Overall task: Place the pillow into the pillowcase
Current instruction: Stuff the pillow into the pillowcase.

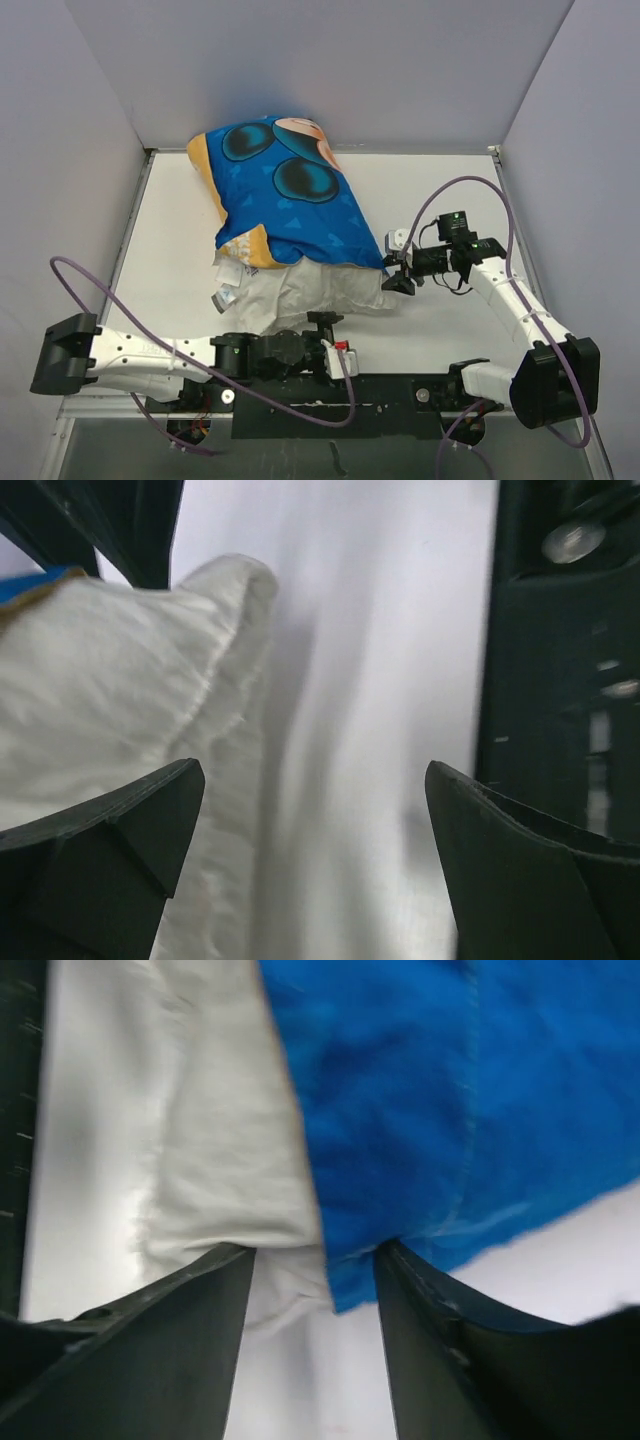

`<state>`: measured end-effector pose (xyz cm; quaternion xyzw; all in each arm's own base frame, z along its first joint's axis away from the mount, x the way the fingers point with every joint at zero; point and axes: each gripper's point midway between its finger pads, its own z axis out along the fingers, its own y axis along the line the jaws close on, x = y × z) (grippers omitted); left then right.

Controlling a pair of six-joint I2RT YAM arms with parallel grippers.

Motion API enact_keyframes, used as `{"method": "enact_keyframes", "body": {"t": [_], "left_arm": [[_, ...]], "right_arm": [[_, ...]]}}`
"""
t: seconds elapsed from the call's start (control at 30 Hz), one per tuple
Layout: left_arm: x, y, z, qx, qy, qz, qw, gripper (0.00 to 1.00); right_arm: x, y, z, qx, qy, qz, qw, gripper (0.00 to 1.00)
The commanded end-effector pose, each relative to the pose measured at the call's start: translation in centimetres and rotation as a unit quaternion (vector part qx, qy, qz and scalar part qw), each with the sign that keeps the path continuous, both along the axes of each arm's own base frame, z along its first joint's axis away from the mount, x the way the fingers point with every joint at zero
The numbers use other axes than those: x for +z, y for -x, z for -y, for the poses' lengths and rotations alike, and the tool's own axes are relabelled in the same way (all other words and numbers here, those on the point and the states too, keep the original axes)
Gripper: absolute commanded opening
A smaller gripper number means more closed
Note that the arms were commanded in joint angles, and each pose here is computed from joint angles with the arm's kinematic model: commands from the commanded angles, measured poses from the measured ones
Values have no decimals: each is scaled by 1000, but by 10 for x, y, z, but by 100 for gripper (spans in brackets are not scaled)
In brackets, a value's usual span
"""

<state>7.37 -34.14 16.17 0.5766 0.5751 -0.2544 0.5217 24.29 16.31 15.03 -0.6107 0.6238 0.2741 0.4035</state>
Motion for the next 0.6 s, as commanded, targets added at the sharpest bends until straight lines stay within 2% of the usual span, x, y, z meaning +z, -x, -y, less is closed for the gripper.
{"method": "enact_keyframes", "body": {"t": [0.0,0.1,0.23,0.4,0.47,0.57], "left_arm": [[47,-54,21,9,-35,260,965,96],[45,-77,36,-3,-49,305,951,96],[34,-113,49,17,-68,367,927,96],[32,-153,57,105,-76,446,885,97],[32,-167,58,144,-75,456,875,93],[21,-177,61,158,-80,457,872,80]], "right_arm": [[45,54,-38,127,-149,-29,980,42],[46,60,-40,129,-164,-35,977,25],[42,57,-40,119,-163,-45,978,17],[37,54,-40,112,-155,-50,980,15],[37,55,-41,113,-153,-48,981,15],[34,53,-40,107,-144,-47,983,15]]}}
